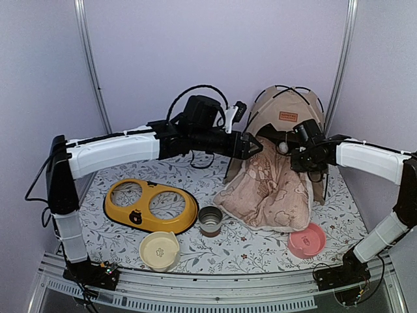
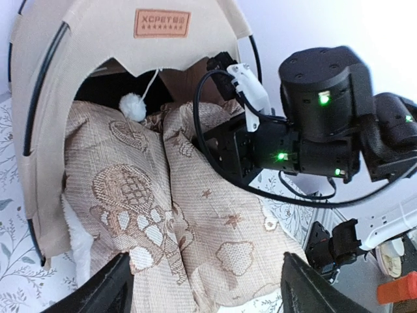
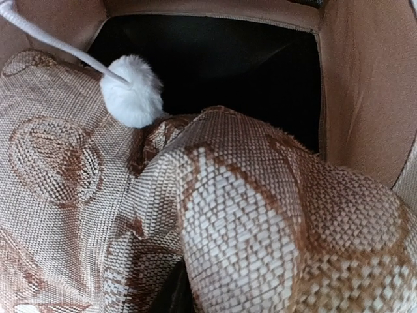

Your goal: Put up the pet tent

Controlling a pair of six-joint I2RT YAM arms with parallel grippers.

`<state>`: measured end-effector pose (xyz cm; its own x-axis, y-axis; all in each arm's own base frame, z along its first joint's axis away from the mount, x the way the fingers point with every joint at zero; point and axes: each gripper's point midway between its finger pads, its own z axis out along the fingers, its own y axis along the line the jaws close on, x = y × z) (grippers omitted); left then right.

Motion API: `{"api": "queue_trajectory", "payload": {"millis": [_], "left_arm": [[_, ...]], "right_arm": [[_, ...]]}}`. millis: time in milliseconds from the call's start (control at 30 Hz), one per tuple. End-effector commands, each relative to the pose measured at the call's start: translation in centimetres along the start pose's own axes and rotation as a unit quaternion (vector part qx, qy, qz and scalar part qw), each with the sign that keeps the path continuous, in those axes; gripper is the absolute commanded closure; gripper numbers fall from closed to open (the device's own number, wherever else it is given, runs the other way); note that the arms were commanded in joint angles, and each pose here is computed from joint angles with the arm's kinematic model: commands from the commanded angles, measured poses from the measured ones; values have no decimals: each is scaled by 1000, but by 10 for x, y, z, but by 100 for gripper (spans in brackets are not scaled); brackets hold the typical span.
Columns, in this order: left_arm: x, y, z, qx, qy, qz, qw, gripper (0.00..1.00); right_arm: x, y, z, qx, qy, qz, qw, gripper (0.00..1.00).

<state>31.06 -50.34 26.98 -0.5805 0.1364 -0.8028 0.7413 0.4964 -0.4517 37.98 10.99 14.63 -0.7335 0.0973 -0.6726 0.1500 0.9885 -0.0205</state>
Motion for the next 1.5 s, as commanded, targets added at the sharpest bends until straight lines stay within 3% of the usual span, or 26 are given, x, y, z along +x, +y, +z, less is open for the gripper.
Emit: {"api": "queue_trajectory", "payload": {"millis": [0,133,333,533,1100,1467], "left_arm": [[29,12,-12,-51,17,21,998,22],[77,33,-11,-102,62,26,992,21],[121,58,-2,-132,112,35,984,21],[132,68,8,-144,134,55,979,20],[150,92,-2,-182,155,70,968,20],[159,96,-8,-162,161,59,972,17]], "right_arm": [[-11,9,-9,-25,-5,5,1000,70],[-11,12,-17,-43,-3,6,999,58],[-8,15,-35,-73,1,7,997,18],[-7,15,-60,-96,-7,12,995,2],[19,-27,-90,-64,11,44,997,1],[68,-13,-105,-142,85,57,985,1]]}}
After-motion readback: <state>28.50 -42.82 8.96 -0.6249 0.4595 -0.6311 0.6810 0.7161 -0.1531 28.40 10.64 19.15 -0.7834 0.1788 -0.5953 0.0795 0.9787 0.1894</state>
